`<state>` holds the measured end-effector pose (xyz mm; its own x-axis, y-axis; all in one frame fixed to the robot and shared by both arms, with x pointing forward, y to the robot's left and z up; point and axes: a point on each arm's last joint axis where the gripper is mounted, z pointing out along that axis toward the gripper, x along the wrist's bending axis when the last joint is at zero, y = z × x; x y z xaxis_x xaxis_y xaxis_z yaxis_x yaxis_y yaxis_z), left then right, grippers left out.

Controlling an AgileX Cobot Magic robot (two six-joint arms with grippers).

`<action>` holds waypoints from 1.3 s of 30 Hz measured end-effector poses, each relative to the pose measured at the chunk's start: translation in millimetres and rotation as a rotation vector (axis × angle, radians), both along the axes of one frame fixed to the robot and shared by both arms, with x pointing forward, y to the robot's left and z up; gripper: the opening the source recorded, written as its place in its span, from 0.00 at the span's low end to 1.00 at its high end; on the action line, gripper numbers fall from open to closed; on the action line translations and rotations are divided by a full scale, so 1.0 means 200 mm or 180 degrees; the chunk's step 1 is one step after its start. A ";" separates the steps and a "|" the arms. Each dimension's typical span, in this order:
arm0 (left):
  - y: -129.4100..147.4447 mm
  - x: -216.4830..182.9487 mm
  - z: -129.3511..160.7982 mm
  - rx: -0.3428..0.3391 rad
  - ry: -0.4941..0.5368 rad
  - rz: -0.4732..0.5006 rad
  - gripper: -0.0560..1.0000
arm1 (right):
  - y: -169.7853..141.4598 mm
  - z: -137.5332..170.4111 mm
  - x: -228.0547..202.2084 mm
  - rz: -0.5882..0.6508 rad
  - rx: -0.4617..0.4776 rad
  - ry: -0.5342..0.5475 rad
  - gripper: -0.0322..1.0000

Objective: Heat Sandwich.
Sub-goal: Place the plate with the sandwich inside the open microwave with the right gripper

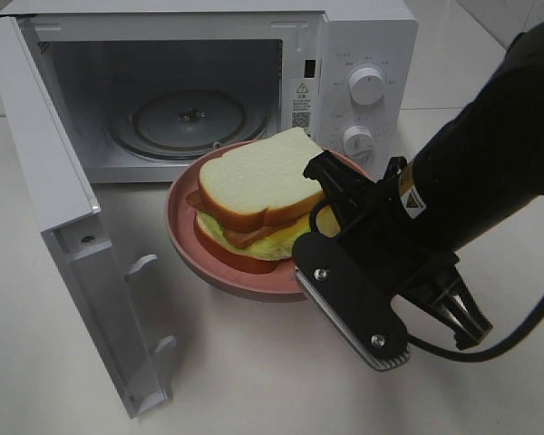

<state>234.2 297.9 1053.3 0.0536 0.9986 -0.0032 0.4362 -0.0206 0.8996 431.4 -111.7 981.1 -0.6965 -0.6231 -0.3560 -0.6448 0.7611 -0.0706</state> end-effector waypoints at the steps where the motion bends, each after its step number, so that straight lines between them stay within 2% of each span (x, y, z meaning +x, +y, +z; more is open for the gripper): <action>1: 0.00 0.00 0.00 0.0000 0.0000 0.0000 0.98 | 0.00 0.00 0.00 0.0000 0.0000 0.0000 0.06; 12: 0.00 0.00 0.00 0.0000 0.0000 0.0000 0.98 | 0.12 0.00 0.12 0.0217 0.0024 0.0016 0.06; 39: 0.00 0.00 0.00 0.0000 0.0000 0.0000 0.98 | 0.24 -0.03 0.39 0.0299 0.0122 0.0065 0.06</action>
